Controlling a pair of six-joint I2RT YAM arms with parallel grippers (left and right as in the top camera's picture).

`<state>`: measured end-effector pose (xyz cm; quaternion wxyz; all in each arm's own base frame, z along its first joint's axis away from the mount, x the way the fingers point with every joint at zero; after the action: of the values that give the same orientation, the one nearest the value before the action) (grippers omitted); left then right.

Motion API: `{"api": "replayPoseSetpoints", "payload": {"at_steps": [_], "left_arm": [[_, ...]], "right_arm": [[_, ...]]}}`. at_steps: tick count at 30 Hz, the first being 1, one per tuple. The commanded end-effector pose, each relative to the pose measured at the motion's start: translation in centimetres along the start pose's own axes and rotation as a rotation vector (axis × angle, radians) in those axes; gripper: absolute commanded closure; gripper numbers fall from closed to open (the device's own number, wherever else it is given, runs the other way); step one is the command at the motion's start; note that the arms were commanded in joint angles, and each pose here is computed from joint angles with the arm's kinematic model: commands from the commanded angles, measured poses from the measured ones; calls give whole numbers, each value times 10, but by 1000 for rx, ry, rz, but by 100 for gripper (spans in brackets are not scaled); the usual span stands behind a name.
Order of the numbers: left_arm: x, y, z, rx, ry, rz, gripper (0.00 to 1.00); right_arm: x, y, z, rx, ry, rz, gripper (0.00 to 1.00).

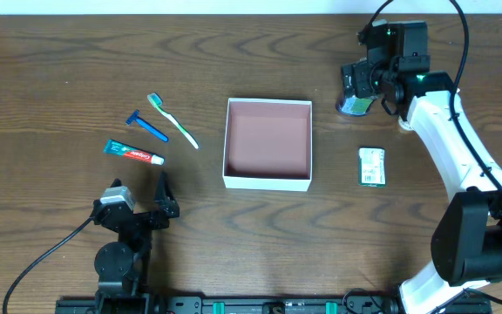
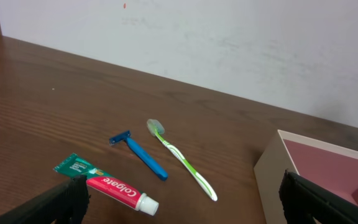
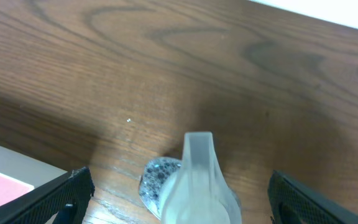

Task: Pack container
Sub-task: 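Move the right gripper up to the clear soap pump bottle, then close the right gripper on the soap bottle pump and lift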

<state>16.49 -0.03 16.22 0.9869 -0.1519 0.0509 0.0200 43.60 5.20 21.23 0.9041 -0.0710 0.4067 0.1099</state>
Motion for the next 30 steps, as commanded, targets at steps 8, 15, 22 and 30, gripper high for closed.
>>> {"api": "replayPoseSetpoints", "payload": {"at_steps": [8,15,22,30], "left_arm": [[1,6,-13,12,45,30,2],[1,6,-13,12,45,30,2],[1,6,-13,12,45,30,2],[1,6,-13,12,45,30,2]], "right_arm": [[13,-6,-8,81,51,-28,16],[21,-11,-11,94,61,-50,20],[22,-12,-4,92,20,-55,32],[22,-12,-4,93,22,-54,58]]}}
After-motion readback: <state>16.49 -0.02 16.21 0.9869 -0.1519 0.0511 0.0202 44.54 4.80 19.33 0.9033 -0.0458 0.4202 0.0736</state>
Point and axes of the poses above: each gripper's point midway between its finger pads, its own x axis out along the fingers, its own y axis along the line the jaws close on, z = x × y, the point moved 8 cm from there along -x, back along the fingers, and after that the axes turned 2 degrees about -x, right-handed, at the moved point
